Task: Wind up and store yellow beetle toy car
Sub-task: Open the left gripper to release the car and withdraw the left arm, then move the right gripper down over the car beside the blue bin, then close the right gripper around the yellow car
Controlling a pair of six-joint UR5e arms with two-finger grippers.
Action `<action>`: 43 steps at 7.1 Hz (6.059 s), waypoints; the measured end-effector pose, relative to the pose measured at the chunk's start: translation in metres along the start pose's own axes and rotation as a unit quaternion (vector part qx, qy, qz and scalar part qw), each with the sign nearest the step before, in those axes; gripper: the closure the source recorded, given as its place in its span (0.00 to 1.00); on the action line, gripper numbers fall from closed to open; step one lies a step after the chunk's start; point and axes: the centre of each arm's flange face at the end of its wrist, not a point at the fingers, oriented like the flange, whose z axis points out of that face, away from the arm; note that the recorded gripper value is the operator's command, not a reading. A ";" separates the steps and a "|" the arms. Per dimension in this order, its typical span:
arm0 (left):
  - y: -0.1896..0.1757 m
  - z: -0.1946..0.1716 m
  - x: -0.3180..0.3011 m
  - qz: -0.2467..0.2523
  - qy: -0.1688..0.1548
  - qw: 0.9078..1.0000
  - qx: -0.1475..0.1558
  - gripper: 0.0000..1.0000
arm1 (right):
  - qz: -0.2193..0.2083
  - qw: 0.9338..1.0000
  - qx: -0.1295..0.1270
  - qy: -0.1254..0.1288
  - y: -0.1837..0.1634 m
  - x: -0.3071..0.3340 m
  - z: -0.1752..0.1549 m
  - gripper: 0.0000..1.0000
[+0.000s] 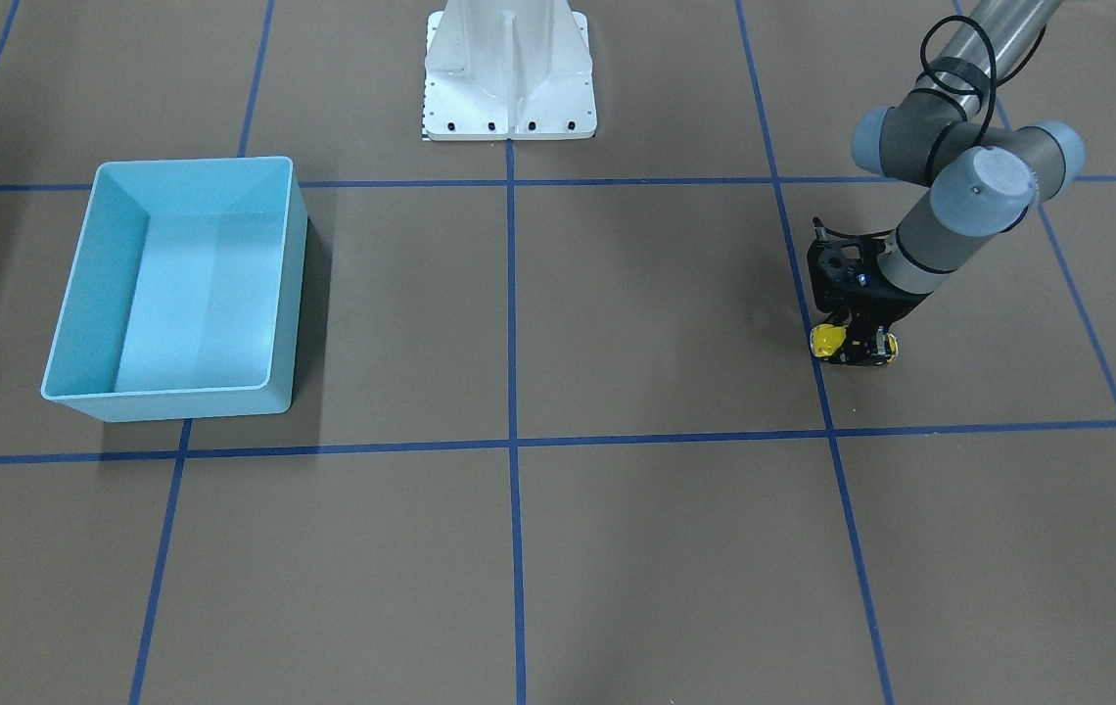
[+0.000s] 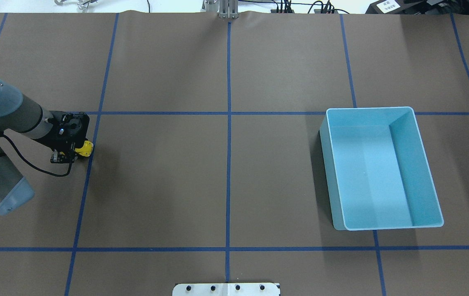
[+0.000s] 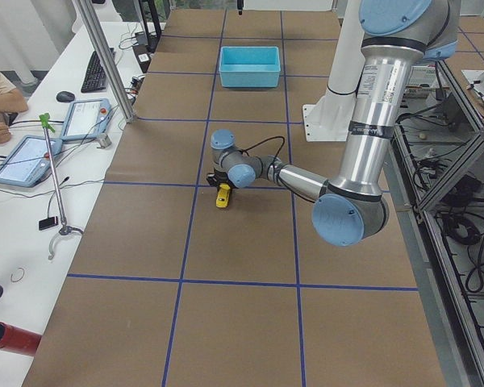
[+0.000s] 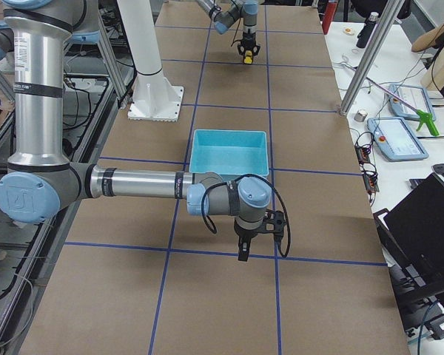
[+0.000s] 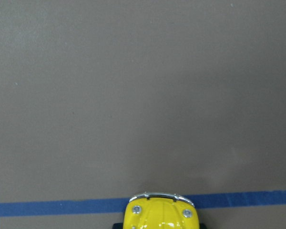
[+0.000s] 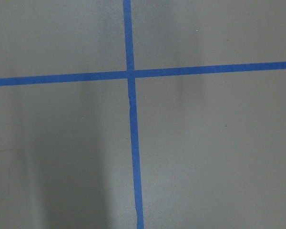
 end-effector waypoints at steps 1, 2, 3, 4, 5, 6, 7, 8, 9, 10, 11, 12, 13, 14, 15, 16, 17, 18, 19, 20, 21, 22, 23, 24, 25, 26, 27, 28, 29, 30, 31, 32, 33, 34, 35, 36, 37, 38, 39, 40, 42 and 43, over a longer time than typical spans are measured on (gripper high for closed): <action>0.004 0.000 0.001 0.000 0.000 1.000 0.001 0.94 | 0.000 1.000 0.000 0.000 0.000 0.000 0.000 0.00; 0.008 0.000 0.002 0.000 0.001 1.000 0.002 0.94 | 0.000 1.000 0.000 0.000 0.000 0.000 0.000 0.00; 0.011 0.000 0.002 0.002 0.001 1.000 0.002 0.94 | 0.001 1.000 0.000 0.000 0.000 0.000 0.000 0.00; 0.016 -0.001 0.001 0.006 0.001 1.000 0.001 0.94 | 0.001 1.000 -0.001 0.001 0.000 0.001 0.001 0.00; 0.020 -0.002 0.001 0.008 0.001 1.000 0.002 0.94 | 0.001 1.000 -0.001 0.001 -0.001 0.001 0.002 0.00; 0.023 -0.002 0.002 0.008 0.002 1.000 0.002 0.94 | 0.001 1.000 -0.002 0.001 -0.001 0.001 0.002 0.00; 0.026 -0.002 0.003 0.010 0.002 1.000 0.002 0.01 | 0.001 1.000 -0.002 0.001 -0.001 0.001 0.002 0.00; 0.028 -0.002 0.003 0.013 0.005 1.000 0.002 0.00 | 0.002 1.000 -0.002 0.002 -0.001 0.001 0.002 0.00; 0.030 -0.003 0.003 0.014 0.008 1.000 0.003 0.00 | 0.002 1.000 -0.001 0.002 -0.001 0.001 0.002 0.00; 0.032 -0.006 0.000 0.012 0.008 1.000 0.004 0.00 | 0.002 1.000 -0.001 0.002 -0.001 0.001 0.002 0.00; 0.040 -0.011 -0.006 0.004 0.004 1.000 0.002 0.00 | 0.002 1.000 -0.001 0.002 -0.001 0.001 0.002 0.00; 0.050 -0.017 -0.012 -0.008 0.000 1.000 -0.001 0.00 | 0.002 1.000 -0.001 0.002 -0.001 0.001 0.002 0.00; 0.063 -0.023 -0.020 -0.025 -0.002 1.000 -0.005 0.00 | 0.002 1.000 -0.001 0.001 -0.001 0.001 0.002 0.00; 0.077 -0.032 -0.027 -0.043 -0.005 0.999 -0.012 0.00 | 0.002 1.000 -0.001 0.001 -0.001 0.001 0.001 0.00; 0.092 -0.042 -0.036 -0.069 -0.007 0.997 -0.022 0.00 | 0.000 1.000 0.000 0.000 -0.001 0.001 0.001 0.00; 0.109 -0.057 -0.046 -0.120 -0.004 0.992 -0.029 0.00 | -0.001 1.000 0.001 0.000 -0.001 -0.001 0.000 0.00; 0.128 -0.074 -0.053 -0.198 0.007 0.980 -0.027 0.00 | -0.003 1.000 0.002 -0.001 -0.001 -0.002 -0.001 0.00; 0.148 -0.091 -0.058 -0.275 0.011 0.961 -0.020 0.00 | -0.006 1.000 0.005 -0.002 -0.005 -0.006 -0.005 0.00; 0.165 -0.104 -0.061 -0.334 0.009 0.942 -0.017 0.00 | -0.014 1.000 0.013 -0.003 -0.015 -0.014 -0.012 0.00; 0.179 -0.113 -0.063 -0.383 0.004 0.923 -0.016 0.00 | -0.023 0.999 0.024 -0.005 -0.027 -0.027 -0.024 0.00; 0.190 -0.122 -0.066 -0.423 -0.004 0.906 -0.014 0.00 | -0.035 0.999 0.038 -0.008 -0.036 -0.045 -0.039 0.00; 0.202 -0.133 -0.069 -0.449 -0.013 0.893 -0.012 0.00 | -0.050 0.997 0.049 -0.010 -0.038 -0.069 -0.057 0.00; 0.226 -0.144 -0.069 -0.473 -0.024 0.880 -0.014 0.00 | -0.068 0.996 0.056 -0.011 -0.034 -0.098 -0.074 0.00; 0.264 -0.157 -0.061 -0.504 -0.035 0.863 -0.016 0.00 | -0.092 0.994 0.061 -0.014 -0.026 -0.133 -0.089 0.00; 0.303 -0.175 -0.048 -0.535 -0.047 0.843 -0.016 0.00 | -0.119 0.990 0.073 -0.020 -0.013 -0.170 -0.108 0.00; 0.338 -0.192 -0.036 -0.570 -0.054 0.820 -0.021 0.00 | -0.138 0.987 0.082 -0.031 0.001 -0.212 -0.130 0.00; 0.362 -0.209 -0.026 -0.606 -0.052 0.793 -0.030 0.00 | -0.147 0.984 0.087 -0.045 0.007 -0.259 -0.154 0.00; 0.365 -0.225 -0.020 -0.626 -0.050 0.778 -0.036 0.00 | -0.166 0.980 0.088 -0.058 0.011 -0.319 -0.178 0.00; 0.358 -0.239 -0.014 -0.631 -0.051 0.774 -0.036 0.00 | -0.202 0.974 0.083 -0.066 0.027 -0.389 -0.190 0.00; 0.356 -0.242 -0.004 -0.632 -0.049 0.772 -0.035 0.00 | -0.250 0.963 0.080 -0.064 0.048 -0.451 -0.185 0.00; 0.358 -0.241 0.005 -0.632 -0.050 0.773 -0.034 0.00 | -0.315 0.944 0.078 -0.052 0.073 -0.509 -0.171 0.00; 0.362 -0.238 0.011 -0.632 -0.048 0.773 -0.035 0.00 | -0.405 0.911 0.079 -0.027 0.094 -0.551 -0.153 0.00; 0.367 -0.234 0.016 -0.634 -0.046 0.771 -0.037 0.00 | -0.507 0.858 0.080 0.008 0.107 -0.577 -0.133 0.00; 0.368 -0.233 0.019 -0.635 -0.045 0.771 -0.037 0.00 | -0.591 0.803 0.069 0.034 0.116 -0.596 -0.108 0.00; 0.367 -0.234 0.020 -0.634 -0.046 0.771 -0.037 0.00 | -0.659 0.748 0.054 0.052 0.123 -0.616 -0.076 0.00; 0.366 -0.235 0.019 -0.634 -0.047 0.771 -0.037 0.00 | -0.706 0.704 0.042 0.060 0.122 -0.635 -0.043 0.00; 0.366 -0.235 0.020 -0.634 -0.049 0.771 -0.038 0.00 | -0.739 0.670 0.032 0.063 0.118 -0.649 -0.013 0.00; 0.366 -0.236 0.019 -0.634 -0.050 0.771 -0.039 0.00 | -0.761 0.646 0.028 0.062 0.115 -0.657 0.009 0.00; 0.366 -0.237 0.018 -0.634 -0.050 0.771 -0.039 0.00 | -0.774 0.630 0.028 0.060 0.116 -0.663 0.024 0.00; 0.366 -0.236 0.018 -0.634 -0.050 0.771 -0.039 0.00 | -0.781 0.621 0.027 0.057 0.121 -0.668 0.036 0.00; 0.369 -0.234 0.019 -0.636 -0.048 0.769 -0.041 0.00 | -0.776 0.628 0.024 0.051 0.126 -0.667 0.048 0.00; 0.370 -0.233 0.020 -0.637 -0.048 0.768 -0.042 0.00 | -0.758 0.651 0.024 0.048 0.126 -0.664 0.051 0.00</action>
